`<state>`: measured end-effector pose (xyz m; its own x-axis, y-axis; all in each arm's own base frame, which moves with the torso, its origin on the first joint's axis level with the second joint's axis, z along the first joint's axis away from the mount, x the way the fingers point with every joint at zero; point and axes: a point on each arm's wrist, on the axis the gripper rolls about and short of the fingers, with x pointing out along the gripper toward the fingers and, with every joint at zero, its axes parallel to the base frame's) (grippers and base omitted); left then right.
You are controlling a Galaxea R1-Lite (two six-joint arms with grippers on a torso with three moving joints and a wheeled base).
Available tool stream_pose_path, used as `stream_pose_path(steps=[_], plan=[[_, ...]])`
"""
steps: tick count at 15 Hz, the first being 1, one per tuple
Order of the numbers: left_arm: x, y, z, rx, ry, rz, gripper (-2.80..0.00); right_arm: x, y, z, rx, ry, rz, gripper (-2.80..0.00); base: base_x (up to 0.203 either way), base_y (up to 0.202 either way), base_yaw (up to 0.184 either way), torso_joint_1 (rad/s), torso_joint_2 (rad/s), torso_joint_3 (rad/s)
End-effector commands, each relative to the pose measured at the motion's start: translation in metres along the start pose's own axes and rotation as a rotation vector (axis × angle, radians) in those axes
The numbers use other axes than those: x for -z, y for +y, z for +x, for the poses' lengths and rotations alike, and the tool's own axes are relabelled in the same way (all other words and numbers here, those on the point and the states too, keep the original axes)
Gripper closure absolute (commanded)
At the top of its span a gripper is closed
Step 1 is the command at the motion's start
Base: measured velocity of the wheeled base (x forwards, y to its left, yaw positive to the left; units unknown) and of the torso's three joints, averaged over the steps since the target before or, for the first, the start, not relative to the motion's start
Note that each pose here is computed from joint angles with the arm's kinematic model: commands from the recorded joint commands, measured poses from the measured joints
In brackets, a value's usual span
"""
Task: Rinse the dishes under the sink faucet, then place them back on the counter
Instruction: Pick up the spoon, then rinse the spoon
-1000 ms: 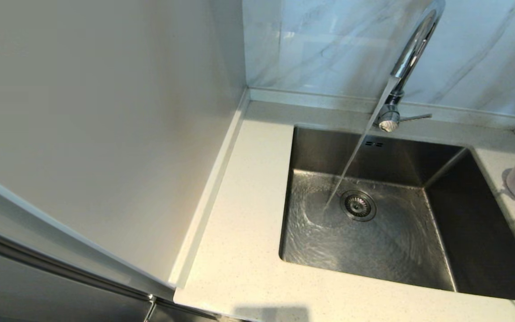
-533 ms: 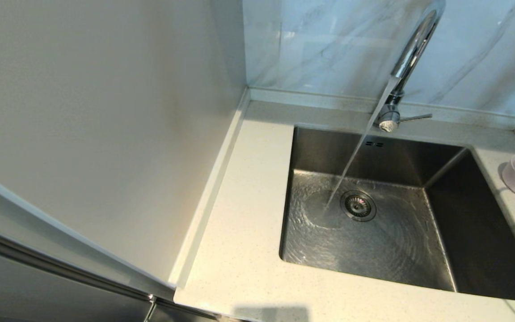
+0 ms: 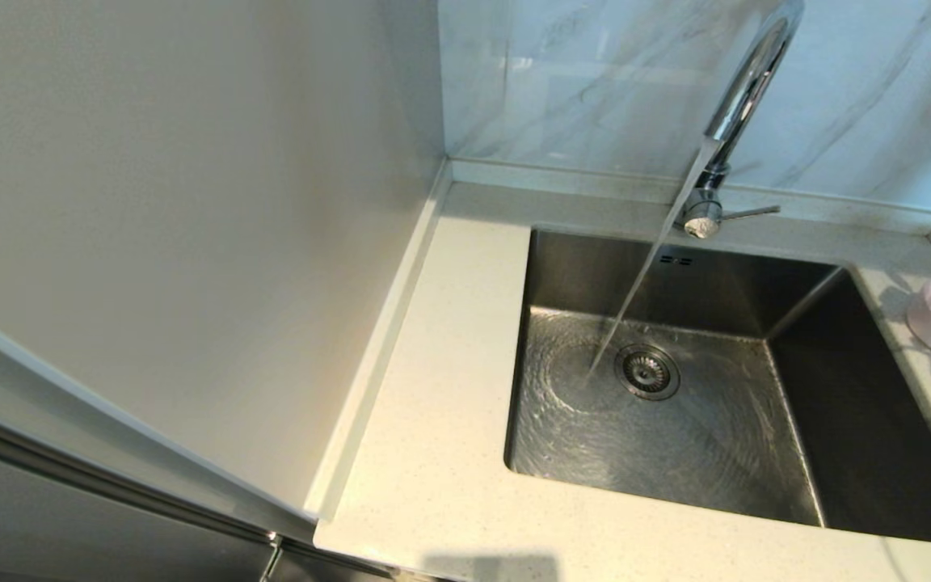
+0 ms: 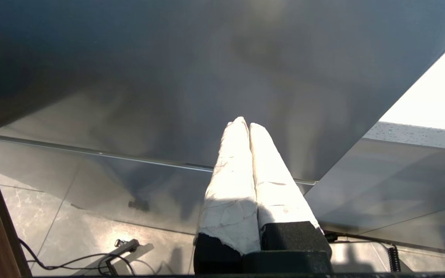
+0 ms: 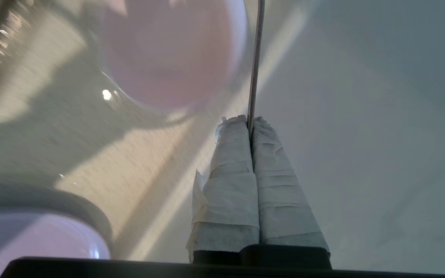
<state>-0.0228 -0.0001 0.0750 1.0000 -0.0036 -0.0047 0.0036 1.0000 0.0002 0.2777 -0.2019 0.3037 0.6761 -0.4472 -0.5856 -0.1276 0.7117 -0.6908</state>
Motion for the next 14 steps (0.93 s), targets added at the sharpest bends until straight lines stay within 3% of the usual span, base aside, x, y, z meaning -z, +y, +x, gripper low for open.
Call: stream_pose_path(steps=[1,4,7,14], plan=[[0.000,0.000,0.000,0.000,0.000,0.000,0.00,-0.014,0.007,-0.016,-0.008,-0.068,-0.033,0.00,0.000,0.000,0.000,0.000,0.00,0.000],[0.000,0.000,0.000,0.001,0.000,0.000,0.00,-0.039,0.023,-0.028,-0.071,-0.256,-0.090,0.00,0.000,0.000,0.000,0.000,0.00,0.000],[0.000,0.000,0.000,-0.001,0.000,0.000,0.00,-0.051,0.042,-0.036,-0.048,-0.373,-0.137,0.00,0.000,0.000,0.000,0.000,0.00,0.000],[0.000,0.000,0.000,0.001,0.000,0.000,0.00,-0.035,0.089,-0.066,0.055,-0.715,-0.319,0.00,0.000,0.000,0.000,0.000,0.00,0.000]])
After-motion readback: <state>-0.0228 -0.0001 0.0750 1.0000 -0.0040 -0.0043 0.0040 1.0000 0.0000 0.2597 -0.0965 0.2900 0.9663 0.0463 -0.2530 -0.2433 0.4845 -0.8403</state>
